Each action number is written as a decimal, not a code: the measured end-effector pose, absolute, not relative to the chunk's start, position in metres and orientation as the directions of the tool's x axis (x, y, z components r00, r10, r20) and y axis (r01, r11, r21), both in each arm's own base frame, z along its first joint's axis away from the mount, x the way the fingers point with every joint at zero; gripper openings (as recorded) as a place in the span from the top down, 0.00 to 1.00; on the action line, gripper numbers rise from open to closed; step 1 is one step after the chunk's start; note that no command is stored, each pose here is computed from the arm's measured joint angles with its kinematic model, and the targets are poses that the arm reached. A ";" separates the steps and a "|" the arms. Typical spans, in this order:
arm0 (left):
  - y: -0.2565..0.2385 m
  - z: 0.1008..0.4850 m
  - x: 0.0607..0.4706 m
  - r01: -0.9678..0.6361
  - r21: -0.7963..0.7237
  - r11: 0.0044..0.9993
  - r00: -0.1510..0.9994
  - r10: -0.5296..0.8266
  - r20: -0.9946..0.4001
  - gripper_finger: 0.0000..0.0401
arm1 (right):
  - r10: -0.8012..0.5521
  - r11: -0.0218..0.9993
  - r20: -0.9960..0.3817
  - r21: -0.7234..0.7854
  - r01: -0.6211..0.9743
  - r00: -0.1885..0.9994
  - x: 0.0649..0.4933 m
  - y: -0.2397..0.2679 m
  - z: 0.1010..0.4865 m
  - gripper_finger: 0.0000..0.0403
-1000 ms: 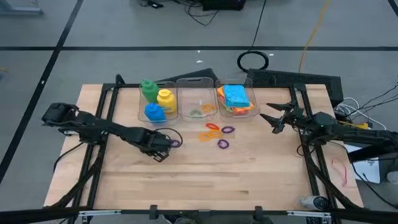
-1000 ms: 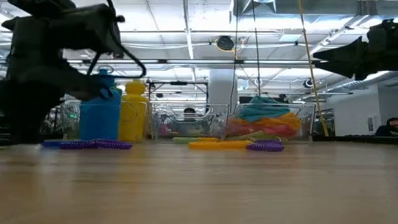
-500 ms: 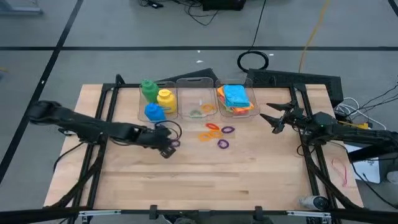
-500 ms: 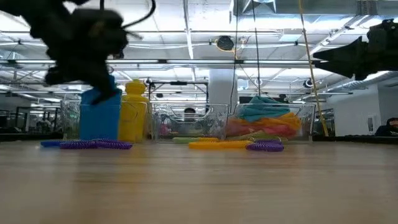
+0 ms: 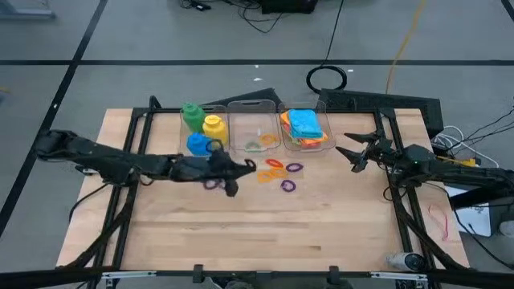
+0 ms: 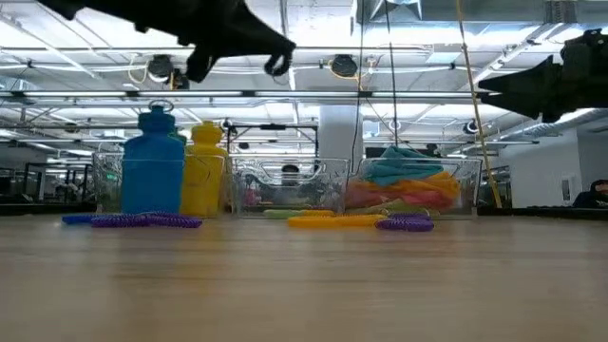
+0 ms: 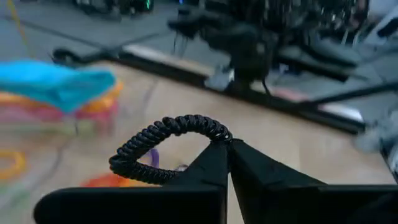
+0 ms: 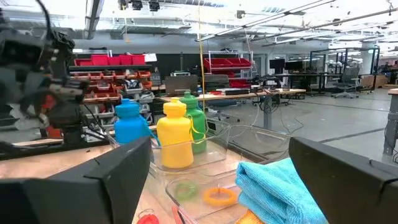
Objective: Pick & Place Sports Items
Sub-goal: Put the black wrist coil into the middle transparent container, then put the purple wrist coil into the middle transparent container
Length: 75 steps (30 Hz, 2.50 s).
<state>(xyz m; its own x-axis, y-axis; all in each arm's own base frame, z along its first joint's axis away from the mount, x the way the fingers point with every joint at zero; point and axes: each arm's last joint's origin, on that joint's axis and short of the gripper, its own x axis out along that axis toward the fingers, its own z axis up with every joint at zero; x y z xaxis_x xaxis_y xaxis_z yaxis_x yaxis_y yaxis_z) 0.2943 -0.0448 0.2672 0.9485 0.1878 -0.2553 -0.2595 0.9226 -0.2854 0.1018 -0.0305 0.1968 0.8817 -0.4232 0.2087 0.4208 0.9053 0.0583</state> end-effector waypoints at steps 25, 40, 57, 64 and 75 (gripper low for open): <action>0.059 0.215 0.333 -0.587 -0.335 0.737 0.809 0.531 -0.251 0.97 | -0.423 0.905 0.209 0.058 0.421 0.882 0.102 -0.030 0.197 0.28; 0.065 0.205 0.335 -0.612 -0.323 0.722 0.791 0.541 -0.286 0.95 | -0.423 0.905 0.209 0.058 0.420 0.882 0.102 -0.030 0.197 0.28; 0.065 0.205 0.335 -0.633 -0.351 0.690 0.774 0.567 -0.282 0.88 | -0.423 0.905 0.209 0.058 0.420 0.882 0.102 -0.030 0.197 0.28; 0.065 0.205 0.334 -0.635 -0.345 0.691 0.772 0.567 -0.286 0.64 | -0.423 0.905 0.209 0.058 0.420 0.882 0.102 -0.030 0.197 0.28; 0.048 0.225 0.330 -0.503 -0.202 0.840 0.856 0.452 -0.251 0.44 | -0.423 0.905 0.209 0.059 0.421 0.882 0.102 -0.030 0.197 0.28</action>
